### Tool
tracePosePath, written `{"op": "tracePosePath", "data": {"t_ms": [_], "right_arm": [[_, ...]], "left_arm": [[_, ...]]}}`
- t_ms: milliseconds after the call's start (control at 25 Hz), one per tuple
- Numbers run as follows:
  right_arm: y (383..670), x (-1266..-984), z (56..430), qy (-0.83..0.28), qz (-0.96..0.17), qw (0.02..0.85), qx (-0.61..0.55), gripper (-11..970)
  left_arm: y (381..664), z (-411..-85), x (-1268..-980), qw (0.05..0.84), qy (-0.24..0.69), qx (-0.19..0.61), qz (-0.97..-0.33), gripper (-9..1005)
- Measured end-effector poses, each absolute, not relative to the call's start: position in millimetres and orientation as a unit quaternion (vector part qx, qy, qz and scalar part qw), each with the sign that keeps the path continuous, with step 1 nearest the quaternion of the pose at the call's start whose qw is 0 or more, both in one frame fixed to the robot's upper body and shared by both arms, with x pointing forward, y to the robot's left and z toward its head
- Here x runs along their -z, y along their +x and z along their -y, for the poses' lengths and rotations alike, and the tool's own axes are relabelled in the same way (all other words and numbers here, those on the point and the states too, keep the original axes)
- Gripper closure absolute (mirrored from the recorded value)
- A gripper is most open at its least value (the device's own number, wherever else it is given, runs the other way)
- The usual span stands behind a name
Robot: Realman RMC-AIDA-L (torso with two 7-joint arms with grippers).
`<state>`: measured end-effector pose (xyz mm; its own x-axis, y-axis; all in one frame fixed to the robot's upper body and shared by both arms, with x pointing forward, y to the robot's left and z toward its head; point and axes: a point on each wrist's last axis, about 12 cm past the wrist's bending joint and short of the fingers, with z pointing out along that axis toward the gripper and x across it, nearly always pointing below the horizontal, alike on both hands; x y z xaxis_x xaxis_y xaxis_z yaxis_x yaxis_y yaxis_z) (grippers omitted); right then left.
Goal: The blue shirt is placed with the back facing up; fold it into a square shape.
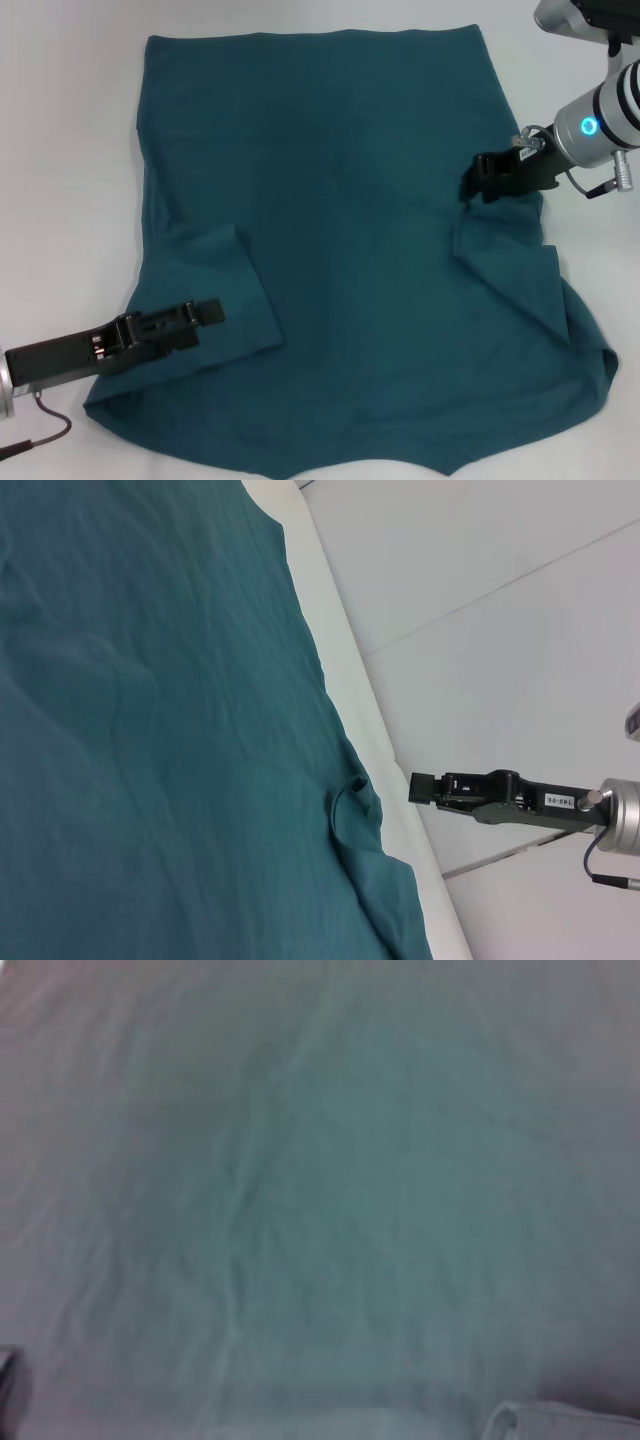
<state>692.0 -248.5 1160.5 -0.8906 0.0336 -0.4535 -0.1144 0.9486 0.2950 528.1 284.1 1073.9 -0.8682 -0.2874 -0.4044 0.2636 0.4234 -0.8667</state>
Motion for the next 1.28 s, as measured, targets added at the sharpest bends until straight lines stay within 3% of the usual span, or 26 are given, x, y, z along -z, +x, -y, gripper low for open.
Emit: {"op": "tracePosePath", "data": {"t_ms": [120,320,560,760,1000,1280], "right_arm": [[690,-1161,248,-0.034,-0.959,0.229,-0.164,777],[686,-1167,267,-0.049,-0.968,0.211,-0.128,534],[669,-1173,300,-0.046,-0.974,0.190,-0.114,313],[656,-1156,309,-0.042,-0.977,0.171,-0.120,236],[650,-1132,298,-0.037,-0.975,0.171,-0.133,240],[650,-1129,281,-0.041,-0.963,0.182,-0.194,239]], "left_arm": [[528,-284,-1074,0.257,-0.008,0.537,-0.804,91],[529,-284,-1074,0.257,-0.007,0.537,-0.804,89],[528,-285,-1074,0.257,-0.009,0.537,-0.804,91],[528,-284,-1074,0.258,-0.009,0.536,-0.804,91],[530,-284,-1074,0.259,-0.010,0.535,-0.804,90],[530,-284,-1074,0.259,-0.010,0.535,-0.804,90]]}}
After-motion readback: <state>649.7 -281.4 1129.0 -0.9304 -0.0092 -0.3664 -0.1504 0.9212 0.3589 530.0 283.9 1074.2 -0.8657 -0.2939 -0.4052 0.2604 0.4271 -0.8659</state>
